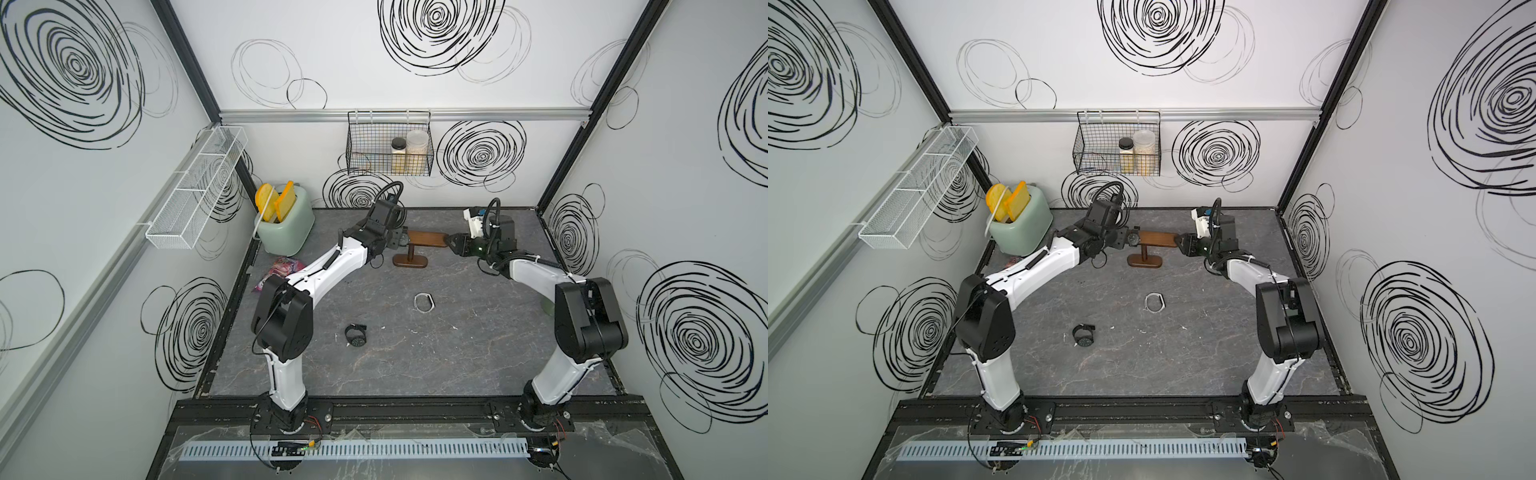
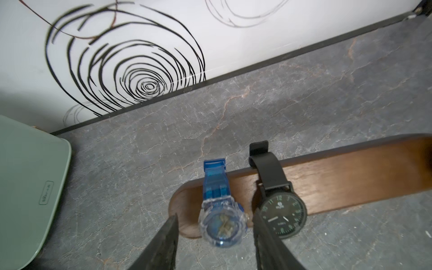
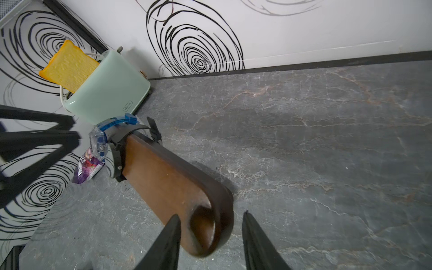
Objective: Place watch on stand
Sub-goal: Place the watch on the stand, then pick up the watch at the center of the board.
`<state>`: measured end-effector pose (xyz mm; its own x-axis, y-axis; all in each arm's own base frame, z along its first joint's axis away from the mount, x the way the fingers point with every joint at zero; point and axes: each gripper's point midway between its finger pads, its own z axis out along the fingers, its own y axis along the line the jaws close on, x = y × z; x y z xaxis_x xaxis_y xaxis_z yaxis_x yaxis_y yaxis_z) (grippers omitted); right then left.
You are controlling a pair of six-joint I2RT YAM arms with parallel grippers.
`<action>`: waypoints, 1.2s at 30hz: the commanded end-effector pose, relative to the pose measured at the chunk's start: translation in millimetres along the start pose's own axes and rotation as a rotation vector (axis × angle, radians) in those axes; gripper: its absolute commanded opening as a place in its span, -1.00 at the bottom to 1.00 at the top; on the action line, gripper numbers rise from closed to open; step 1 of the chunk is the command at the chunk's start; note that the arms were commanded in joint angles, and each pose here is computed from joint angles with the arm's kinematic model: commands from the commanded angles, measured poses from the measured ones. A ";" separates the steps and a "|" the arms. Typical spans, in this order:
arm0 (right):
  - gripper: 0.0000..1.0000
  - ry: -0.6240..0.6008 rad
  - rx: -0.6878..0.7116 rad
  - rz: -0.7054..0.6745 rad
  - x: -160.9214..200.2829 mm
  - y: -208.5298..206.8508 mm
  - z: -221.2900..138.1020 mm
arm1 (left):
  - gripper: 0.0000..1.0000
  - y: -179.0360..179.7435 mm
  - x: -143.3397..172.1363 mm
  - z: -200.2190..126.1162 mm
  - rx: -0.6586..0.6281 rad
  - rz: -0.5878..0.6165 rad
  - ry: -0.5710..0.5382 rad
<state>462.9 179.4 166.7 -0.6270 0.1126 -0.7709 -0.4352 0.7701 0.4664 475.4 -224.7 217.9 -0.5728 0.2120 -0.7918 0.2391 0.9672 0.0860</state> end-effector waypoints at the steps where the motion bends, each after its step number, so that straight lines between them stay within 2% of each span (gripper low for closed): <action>1: 0.15 -0.034 0.057 -0.033 -14.2 1.5 -22.6 | 0.11 5.8 -3.4 -41.8 0.018 -0.040 -0.026; 5: 0.54 -0.060 0.083 -0.021 -8.2 4.5 -45.7 | 0.08 17.3 55.8 -64.0 -0.012 -0.087 0.139; 8: 0.63 -0.046 0.072 0.019 10.9 13.5 -59.8 | 0.01 10.7 117.3 -85.2 -0.005 -0.073 0.319; 11: 0.73 -0.002 0.039 0.018 42.1 35.0 -66.0 | -0.01 0.6 170.0 -114.4 0.002 0.009 0.508; 14: 0.77 0.063 -0.006 -0.007 77.5 63.7 -67.1 | 0.02 -6.7 206.6 -140.0 0.034 0.143 0.662; 16: 0.78 0.095 -0.041 -0.009 98.9 80.7 -69.0 | 0.05 -8.4 218.3 -150.4 0.030 0.229 0.721; 19: 0.79 0.114 -0.102 0.012 123.3 102.3 -76.7 | 0.00 -22.9 214.2 -152.1 0.109 0.244 0.732; 24: 0.79 0.114 -0.135 0.025 143.4 118.6 -92.6 | 0.08 -34.2 191.7 -143.7 0.148 0.343 0.721; 26: 0.79 0.116 -0.142 0.017 147.3 124.3 -98.0 | 0.09 -28.9 187.9 -134.2 0.106 0.379 0.707; 29: 0.78 0.131 -0.163 -0.011 155.4 138.5 -101.1 | 0.08 -21.0 185.4 -124.3 0.032 0.370 0.708; 33: 0.75 0.175 -0.185 -0.077 180.9 163.8 -98.0 | 0.19 -1.2 153.3 -126.3 -0.002 0.195 0.561; 36: 0.72 0.206 -0.202 -0.108 203.2 180.8 -92.7 | 0.29 49.6 114.8 -139.0 -0.115 -0.014 0.385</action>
<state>202.5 278.2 149.5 -0.6724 -0.0996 -0.7335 -0.6305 0.5962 0.4970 290.1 -173.0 165.1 -0.8573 0.4127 -0.3078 0.3728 0.9099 0.1819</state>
